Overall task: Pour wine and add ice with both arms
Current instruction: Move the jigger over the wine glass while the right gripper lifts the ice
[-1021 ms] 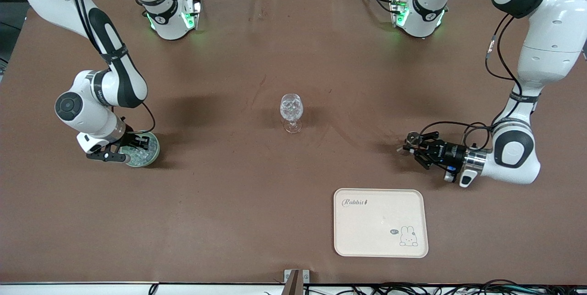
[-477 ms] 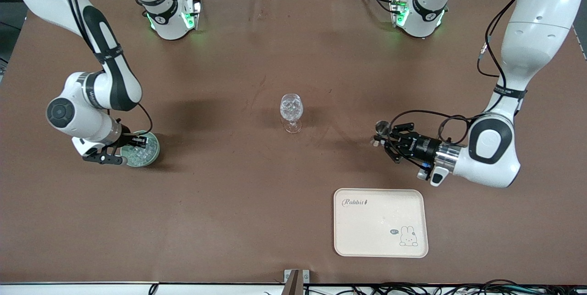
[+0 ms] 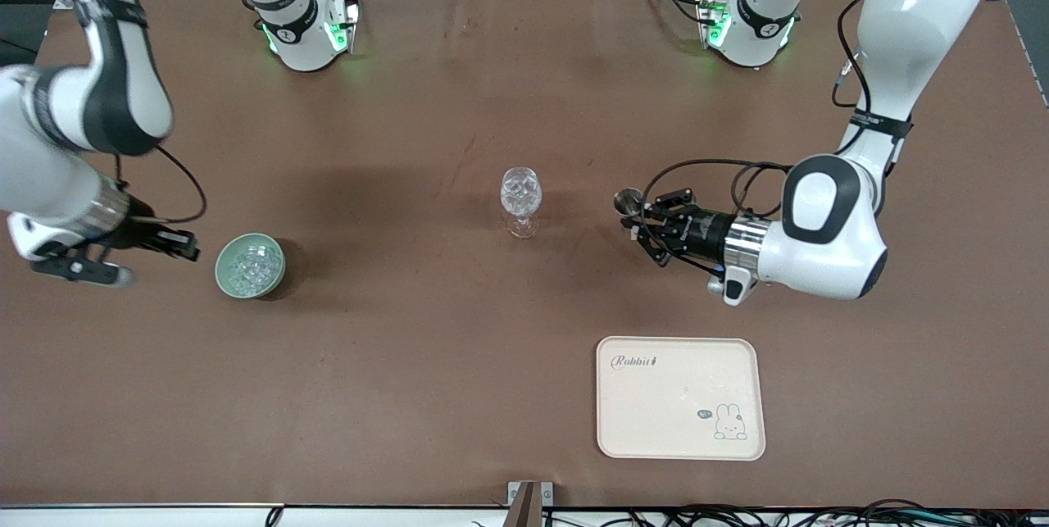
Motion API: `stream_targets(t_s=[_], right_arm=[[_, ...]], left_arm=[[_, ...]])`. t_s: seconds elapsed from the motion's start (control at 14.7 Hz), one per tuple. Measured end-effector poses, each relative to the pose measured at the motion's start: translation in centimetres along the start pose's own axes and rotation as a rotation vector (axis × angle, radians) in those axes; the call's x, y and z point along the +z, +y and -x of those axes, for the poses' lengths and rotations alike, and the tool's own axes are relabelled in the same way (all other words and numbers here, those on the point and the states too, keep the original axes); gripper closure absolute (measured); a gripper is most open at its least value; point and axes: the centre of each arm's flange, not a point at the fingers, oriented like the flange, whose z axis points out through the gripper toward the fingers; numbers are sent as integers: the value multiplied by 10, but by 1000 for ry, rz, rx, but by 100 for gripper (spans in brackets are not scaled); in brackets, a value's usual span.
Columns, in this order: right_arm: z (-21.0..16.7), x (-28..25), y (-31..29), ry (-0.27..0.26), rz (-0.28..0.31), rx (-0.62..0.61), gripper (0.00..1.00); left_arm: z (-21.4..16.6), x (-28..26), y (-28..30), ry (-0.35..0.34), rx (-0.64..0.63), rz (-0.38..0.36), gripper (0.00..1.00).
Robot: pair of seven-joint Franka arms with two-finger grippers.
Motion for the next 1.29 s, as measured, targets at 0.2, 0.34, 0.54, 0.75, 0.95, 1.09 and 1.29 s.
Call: stream_targets(t_s=[0.2,0.34,0.54,0.75,0.95,1.09,1.29], right_arm=[[7,-82,12,2,-8,17,73],[14,-136,18,-20,-1,20,73],[27,-203,26,-32,25,21,73],[32,-213,29,-56,31,16,73],[29,-207,31,-68,33,16,73],[28,-204,30,-75,34,15,73],[27,-203,29,-76,34,14,73]], left_arm=[[29,20,-3,36,-9,-8,79],[42,32,-4,62,-29,7,79],[67,63,-3,149,-56,2,79],[88,89,-6,257,-74,-31,79],[96,98,-7,318,-104,-27,79],[101,105,-8,365,-123,-26,79],[111,106,-6,407,-157,14,79]])
